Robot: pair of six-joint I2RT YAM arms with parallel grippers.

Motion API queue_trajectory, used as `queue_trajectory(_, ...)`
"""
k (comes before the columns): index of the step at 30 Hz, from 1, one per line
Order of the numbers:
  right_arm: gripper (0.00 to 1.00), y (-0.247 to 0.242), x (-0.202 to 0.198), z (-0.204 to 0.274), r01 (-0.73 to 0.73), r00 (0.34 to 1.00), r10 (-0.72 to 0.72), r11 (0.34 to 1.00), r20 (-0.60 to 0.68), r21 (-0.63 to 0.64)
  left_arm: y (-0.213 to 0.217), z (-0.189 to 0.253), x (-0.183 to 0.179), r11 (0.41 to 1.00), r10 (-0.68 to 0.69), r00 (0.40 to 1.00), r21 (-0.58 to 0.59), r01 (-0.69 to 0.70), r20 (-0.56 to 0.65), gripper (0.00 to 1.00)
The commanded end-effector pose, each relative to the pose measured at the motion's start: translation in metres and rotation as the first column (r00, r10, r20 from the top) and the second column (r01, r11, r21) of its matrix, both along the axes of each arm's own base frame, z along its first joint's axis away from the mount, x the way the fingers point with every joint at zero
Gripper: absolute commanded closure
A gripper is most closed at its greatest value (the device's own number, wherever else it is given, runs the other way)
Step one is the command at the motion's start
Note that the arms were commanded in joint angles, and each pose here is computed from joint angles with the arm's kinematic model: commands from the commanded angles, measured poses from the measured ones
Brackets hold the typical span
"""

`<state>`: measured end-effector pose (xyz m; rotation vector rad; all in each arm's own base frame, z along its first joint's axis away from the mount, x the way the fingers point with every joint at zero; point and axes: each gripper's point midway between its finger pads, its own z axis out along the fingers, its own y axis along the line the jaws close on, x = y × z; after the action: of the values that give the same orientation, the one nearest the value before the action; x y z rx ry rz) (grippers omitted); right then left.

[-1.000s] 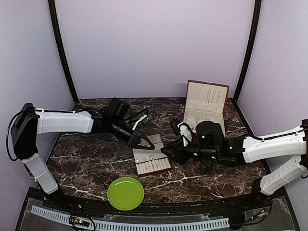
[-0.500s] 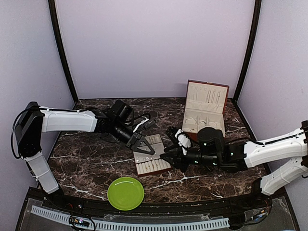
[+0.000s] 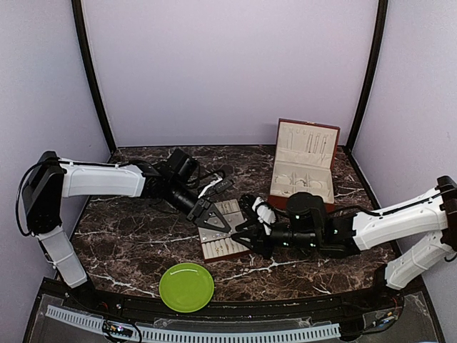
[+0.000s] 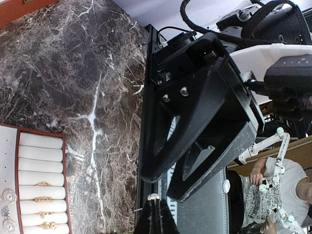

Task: Organize the mixed jewelry
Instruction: Pass from the left arm to the right

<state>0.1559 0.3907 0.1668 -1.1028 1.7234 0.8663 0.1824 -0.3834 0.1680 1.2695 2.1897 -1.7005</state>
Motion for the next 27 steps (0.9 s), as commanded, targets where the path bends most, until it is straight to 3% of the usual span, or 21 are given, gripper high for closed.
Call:
queue_trajectory(1,0.74,0.014,-0.003,0.015,-0.036,0.999,0.035,0.998,0.014,0.046,-0.003,0.015,-0.007,0.998,-0.039,0.999,-0.041,0.04,0.019,1.0)
queue_trajectory(18,0.82,0.016,0.002,0.017,-0.012,1.0,0.012,0.999,0.008,0.047,-0.005,0.019,-0.014,0.997,-0.055,0.998,-0.047,0.057,0.034,1.0)
queue_trajectory(27,0.78,0.009,-0.002,0.014,-0.006,1.0,0.007,0.999,-0.013,0.047,-0.004,0.025,-0.017,0.995,-0.072,0.997,-0.068,0.074,0.028,1.0)
